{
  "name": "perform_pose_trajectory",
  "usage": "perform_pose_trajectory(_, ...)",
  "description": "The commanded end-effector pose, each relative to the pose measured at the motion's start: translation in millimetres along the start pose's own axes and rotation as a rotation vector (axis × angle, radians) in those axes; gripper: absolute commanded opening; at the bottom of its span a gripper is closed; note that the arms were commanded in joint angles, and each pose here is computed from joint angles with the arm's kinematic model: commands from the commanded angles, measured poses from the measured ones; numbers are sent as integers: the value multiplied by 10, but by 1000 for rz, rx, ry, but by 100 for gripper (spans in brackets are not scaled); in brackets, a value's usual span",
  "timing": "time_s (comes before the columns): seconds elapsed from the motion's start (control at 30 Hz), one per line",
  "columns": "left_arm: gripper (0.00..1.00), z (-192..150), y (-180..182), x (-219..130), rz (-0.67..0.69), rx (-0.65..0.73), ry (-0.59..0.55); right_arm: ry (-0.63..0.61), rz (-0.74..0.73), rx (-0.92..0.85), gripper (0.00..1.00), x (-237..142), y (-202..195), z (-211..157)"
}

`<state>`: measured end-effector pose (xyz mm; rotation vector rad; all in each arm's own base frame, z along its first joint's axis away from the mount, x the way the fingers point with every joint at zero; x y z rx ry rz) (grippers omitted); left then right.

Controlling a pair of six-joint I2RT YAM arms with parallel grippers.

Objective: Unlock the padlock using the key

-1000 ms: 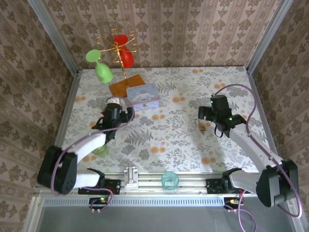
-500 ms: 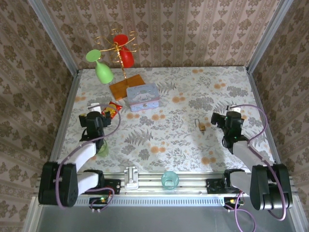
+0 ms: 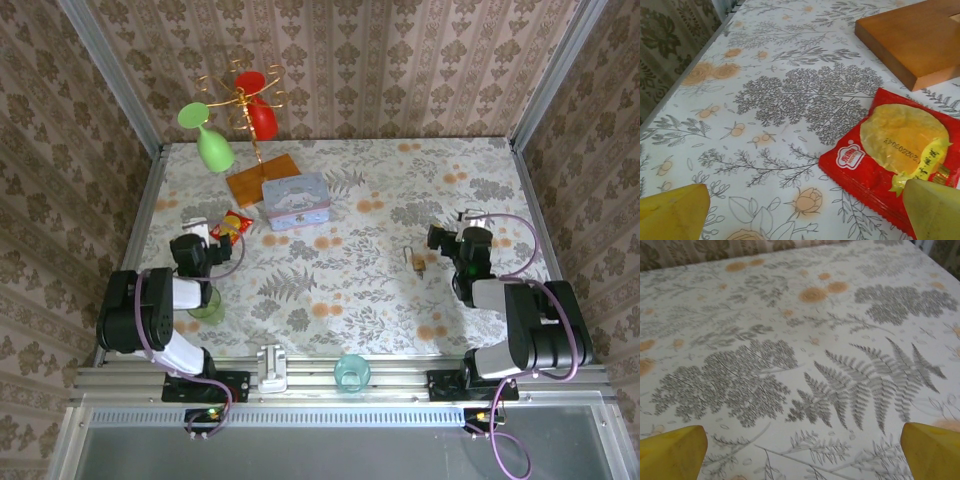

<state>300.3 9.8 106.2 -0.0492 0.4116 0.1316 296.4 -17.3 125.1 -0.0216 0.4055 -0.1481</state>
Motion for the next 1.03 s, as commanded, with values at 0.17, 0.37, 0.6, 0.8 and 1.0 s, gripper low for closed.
perform_pose_trajectory(0.17,100,215,-73,24,-55,16,-100,-49,94,-78,100,140,157,100)
perform_pose_trajectory(0.37,100,217,-81,26,-52,20,-102,-57,92,-83,100,136,168,105)
perform_pose_trajectory(0.6,100,211,-78,24,-51,20,-100,-53,90,-95,100,137,187,104)
perform_pose_trajectory(0.8,100,211,-84,22,-53,20,-101,-45,91,-97,100,153,191,101)
perform_pose_trajectory(1.0,100,212,-81,22,-50,22,-102,-54,94,-96,100,137,192,110)
Point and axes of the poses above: each hand's point on the last joint's axis, 136 mm out from that joint toward the fingers, its own x axis out along the fingers, its own y axis along the line the jaws close on, z = x × y, the point moved 9 cm from there along -x, back along the fingers, and after that the axes turned 7 degrees about -x, right-handed, at the moved point
